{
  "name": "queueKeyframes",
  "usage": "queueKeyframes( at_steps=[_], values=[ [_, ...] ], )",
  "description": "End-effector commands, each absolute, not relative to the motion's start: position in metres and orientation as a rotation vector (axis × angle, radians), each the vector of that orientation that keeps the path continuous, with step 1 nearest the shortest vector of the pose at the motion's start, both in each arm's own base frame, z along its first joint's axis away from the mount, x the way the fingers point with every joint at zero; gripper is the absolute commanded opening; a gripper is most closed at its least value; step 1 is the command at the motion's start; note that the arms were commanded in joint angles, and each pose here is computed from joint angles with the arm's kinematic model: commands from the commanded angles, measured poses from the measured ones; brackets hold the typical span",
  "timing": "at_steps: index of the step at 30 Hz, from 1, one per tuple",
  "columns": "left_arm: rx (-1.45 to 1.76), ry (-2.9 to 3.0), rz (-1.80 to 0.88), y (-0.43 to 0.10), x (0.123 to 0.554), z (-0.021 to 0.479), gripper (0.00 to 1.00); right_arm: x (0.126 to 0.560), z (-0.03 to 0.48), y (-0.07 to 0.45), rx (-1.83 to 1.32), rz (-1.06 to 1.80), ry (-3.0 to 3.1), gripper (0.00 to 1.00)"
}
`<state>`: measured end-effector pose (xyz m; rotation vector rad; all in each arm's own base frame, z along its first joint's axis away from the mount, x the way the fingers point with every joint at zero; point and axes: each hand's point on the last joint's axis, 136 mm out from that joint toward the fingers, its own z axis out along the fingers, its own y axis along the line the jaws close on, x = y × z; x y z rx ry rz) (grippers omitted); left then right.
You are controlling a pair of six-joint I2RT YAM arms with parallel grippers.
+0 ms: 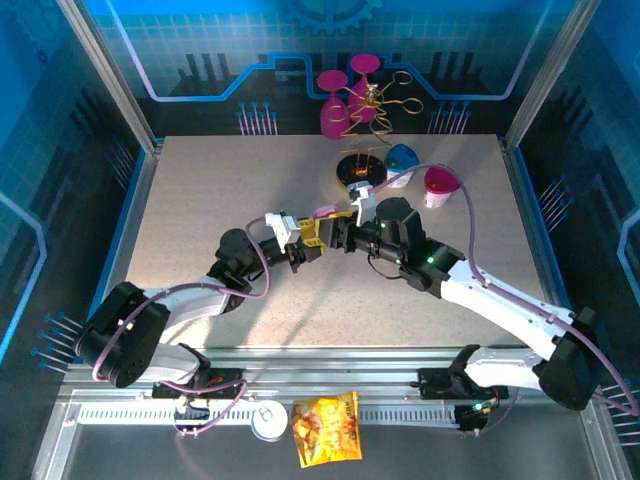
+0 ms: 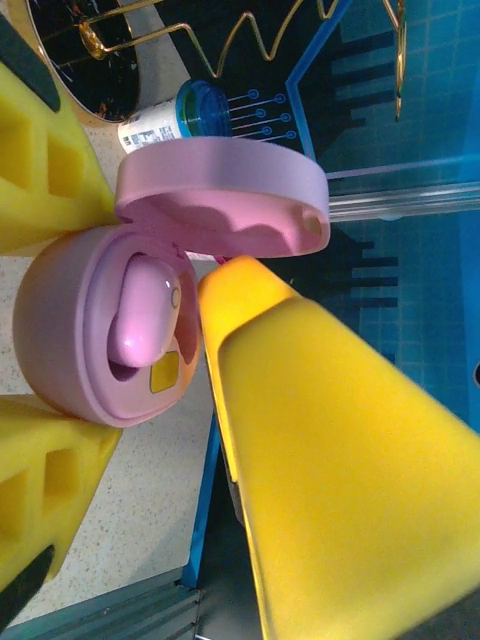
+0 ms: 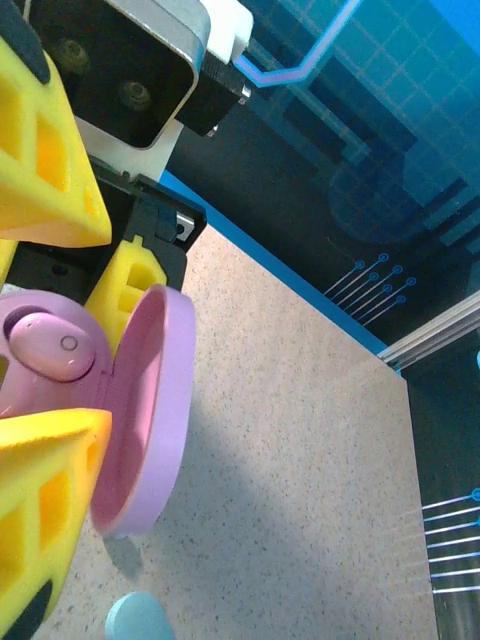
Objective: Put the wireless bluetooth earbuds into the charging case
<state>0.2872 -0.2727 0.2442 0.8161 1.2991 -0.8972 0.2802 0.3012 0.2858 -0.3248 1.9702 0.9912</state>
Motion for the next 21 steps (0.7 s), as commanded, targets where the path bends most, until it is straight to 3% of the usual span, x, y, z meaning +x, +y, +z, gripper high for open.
queueKeyframes(
  at_steps=[1, 7, 15, 21],
  values=[
    [0.812, 1.228, -0.891, -0.271, 0.281, 0.26, 0.21, 0.284, 0.308, 0.281, -0.305, 0.92, 1.912, 0.48],
    [0.807, 1.235, -0.862, -0.265, 0.285, 0.255, 0.21, 0.3, 0.299, 0.218, -0.101, 0.745, 1.913, 0.49],
    [0.821, 1.248, -0.839, -0.261, 0.285, 0.254, 0.21, 0.323, 0.202, 0.142, 0.15, 0.518, 2.172, 0.49],
    [0.826, 1.252, -0.843, -0.262, 0.287, 0.252, 0.21, 0.336, 0.126, 0.138, 0.117, 0.373, 2.459, 0.43]
  ],
)
